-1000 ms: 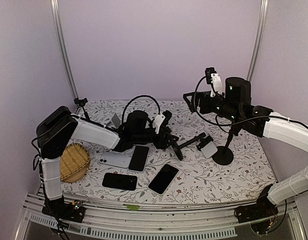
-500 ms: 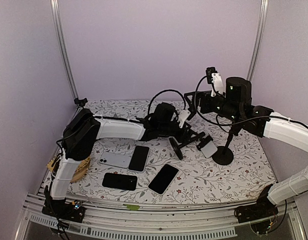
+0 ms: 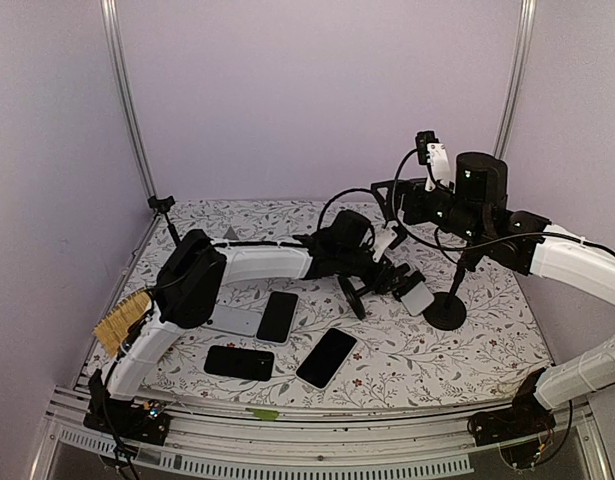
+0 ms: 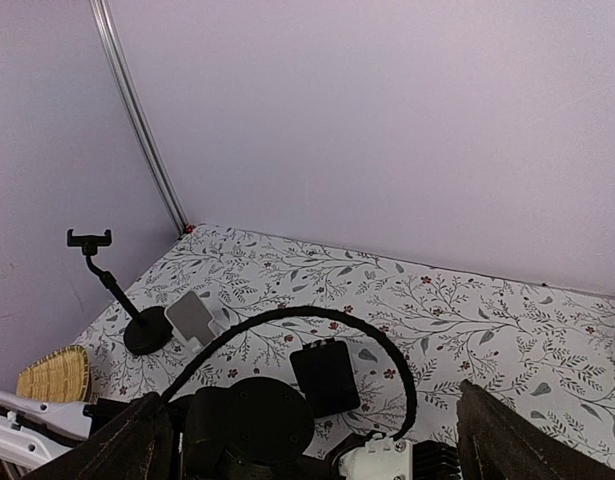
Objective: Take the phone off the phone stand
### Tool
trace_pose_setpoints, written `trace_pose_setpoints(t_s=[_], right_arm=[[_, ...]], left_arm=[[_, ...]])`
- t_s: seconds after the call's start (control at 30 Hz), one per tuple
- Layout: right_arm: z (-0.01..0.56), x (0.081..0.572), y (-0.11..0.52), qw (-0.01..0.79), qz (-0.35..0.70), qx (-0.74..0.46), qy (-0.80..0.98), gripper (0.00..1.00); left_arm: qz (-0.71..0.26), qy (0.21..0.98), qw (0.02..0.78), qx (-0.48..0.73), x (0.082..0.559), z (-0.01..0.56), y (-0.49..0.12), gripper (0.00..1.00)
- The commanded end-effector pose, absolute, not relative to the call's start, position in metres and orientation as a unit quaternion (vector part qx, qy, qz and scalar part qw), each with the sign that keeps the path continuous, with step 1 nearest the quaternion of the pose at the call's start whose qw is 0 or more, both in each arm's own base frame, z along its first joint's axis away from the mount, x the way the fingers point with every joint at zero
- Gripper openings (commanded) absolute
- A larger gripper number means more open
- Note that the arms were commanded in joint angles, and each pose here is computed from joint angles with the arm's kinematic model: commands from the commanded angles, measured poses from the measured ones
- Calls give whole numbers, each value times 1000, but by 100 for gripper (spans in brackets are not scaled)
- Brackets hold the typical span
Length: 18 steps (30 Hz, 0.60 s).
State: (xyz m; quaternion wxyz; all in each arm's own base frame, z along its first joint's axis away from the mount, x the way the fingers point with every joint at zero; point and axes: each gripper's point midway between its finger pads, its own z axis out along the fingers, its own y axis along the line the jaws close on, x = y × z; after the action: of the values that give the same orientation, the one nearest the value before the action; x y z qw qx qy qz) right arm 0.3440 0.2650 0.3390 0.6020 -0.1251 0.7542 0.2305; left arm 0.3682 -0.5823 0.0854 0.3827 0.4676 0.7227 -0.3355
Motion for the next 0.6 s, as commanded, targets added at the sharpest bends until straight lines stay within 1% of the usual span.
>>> trace_pose_setpoints(t_s=[0.0,0.17,0.4,0.53,0.57], right_arm=[[339,342,258,606,224,-124,753,99],[339,342,257,607,223,-123,753,99],[339,342,257,607,222,-123,753,99],[338,342,257,607,221,-124,753,99],[338,342,257,606,220,-124,754,99]], left_arm=[[-331,722,374,479,359,76,-594,72],[-320,724,379,479,359,73,-604,70],[-281,737,391,473,363,61,-609,67],[-266,741,392,476,361,55,-609,66],[-261,742,391,477,360,53,-609,65]])
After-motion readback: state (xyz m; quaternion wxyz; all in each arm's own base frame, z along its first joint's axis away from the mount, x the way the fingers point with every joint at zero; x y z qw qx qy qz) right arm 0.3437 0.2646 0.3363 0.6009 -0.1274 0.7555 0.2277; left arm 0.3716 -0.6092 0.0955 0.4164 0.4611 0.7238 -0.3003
